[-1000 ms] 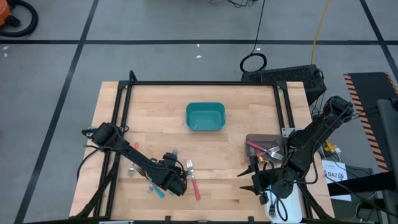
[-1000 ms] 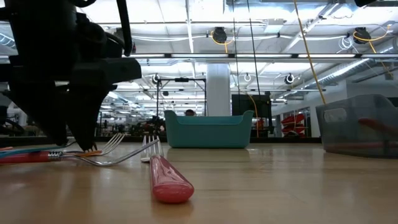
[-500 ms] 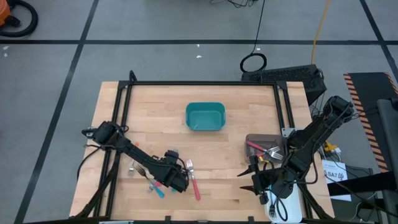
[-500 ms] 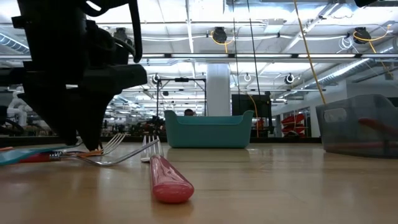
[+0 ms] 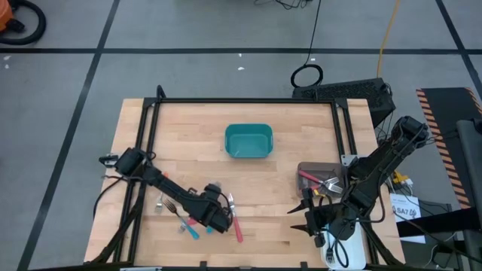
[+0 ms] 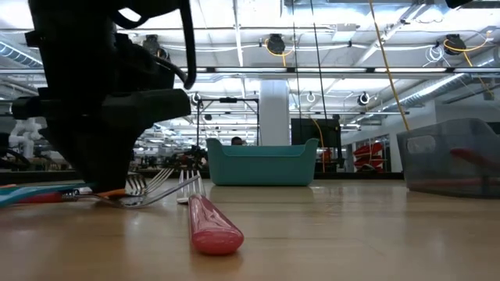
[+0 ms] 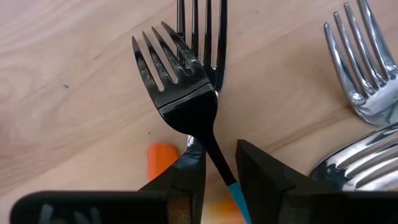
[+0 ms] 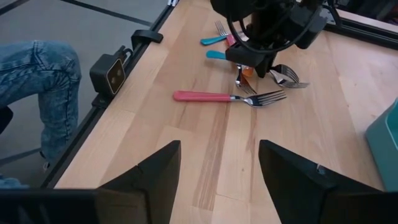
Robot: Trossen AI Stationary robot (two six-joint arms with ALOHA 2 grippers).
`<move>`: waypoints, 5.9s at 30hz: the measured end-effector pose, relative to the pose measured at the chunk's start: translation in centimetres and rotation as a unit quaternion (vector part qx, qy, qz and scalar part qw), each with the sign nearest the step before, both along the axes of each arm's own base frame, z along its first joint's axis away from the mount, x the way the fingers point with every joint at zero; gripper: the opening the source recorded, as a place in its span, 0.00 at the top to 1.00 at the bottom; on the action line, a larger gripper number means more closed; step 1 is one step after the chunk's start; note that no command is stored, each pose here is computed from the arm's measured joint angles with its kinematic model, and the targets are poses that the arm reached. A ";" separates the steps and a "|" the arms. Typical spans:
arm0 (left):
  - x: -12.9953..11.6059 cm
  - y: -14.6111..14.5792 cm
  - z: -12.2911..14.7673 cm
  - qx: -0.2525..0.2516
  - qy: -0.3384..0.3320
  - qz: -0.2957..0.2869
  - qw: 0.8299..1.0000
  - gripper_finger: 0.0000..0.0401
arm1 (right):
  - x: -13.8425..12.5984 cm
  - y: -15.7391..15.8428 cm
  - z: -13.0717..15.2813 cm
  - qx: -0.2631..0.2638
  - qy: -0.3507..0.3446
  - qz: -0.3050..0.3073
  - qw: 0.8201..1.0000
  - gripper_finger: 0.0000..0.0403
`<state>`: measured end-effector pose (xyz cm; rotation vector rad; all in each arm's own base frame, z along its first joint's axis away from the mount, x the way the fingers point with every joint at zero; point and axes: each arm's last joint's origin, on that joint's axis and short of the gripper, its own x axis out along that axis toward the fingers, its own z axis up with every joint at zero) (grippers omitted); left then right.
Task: Sort silverware by color (type)
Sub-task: Put the blue fork into the white bin
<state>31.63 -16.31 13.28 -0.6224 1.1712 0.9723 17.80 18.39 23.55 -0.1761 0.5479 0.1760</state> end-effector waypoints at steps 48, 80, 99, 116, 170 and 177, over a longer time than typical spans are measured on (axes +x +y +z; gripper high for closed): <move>1.6 0.8 3.2 0.108 0.029 -0.133 0.985 0.65 | 0.0 0.0 0.0 -0.008 0.000 0.002 1.000 0.48; 2.6 2.5 2.9 0.084 0.054 -0.157 0.983 0.51 | -0.1 -0.1 -0.2 0.003 0.008 -0.009 1.000 0.48; 3.6 6.3 2.8 0.005 0.159 -0.347 0.924 0.51 | -0.1 -0.1 -0.2 -0.008 0.007 -0.002 1.000 0.48; 4.2 7.2 2.6 -0.079 0.137 -0.365 0.918 0.63 | -0.1 -0.1 -0.2 -0.002 0.010 0.000 1.000 0.48; -2.3 1.3 13.4 0.165 -0.009 -0.380 0.910 1.00 | 1.9 -0.2 -2.0 -0.047 0.003 -0.056 0.997 0.48; -3.0 0.4 14.7 0.209 -0.057 -0.378 0.900 1.00 | 3.9 0.0 -2.7 -0.031 -0.027 -0.069 0.997 0.48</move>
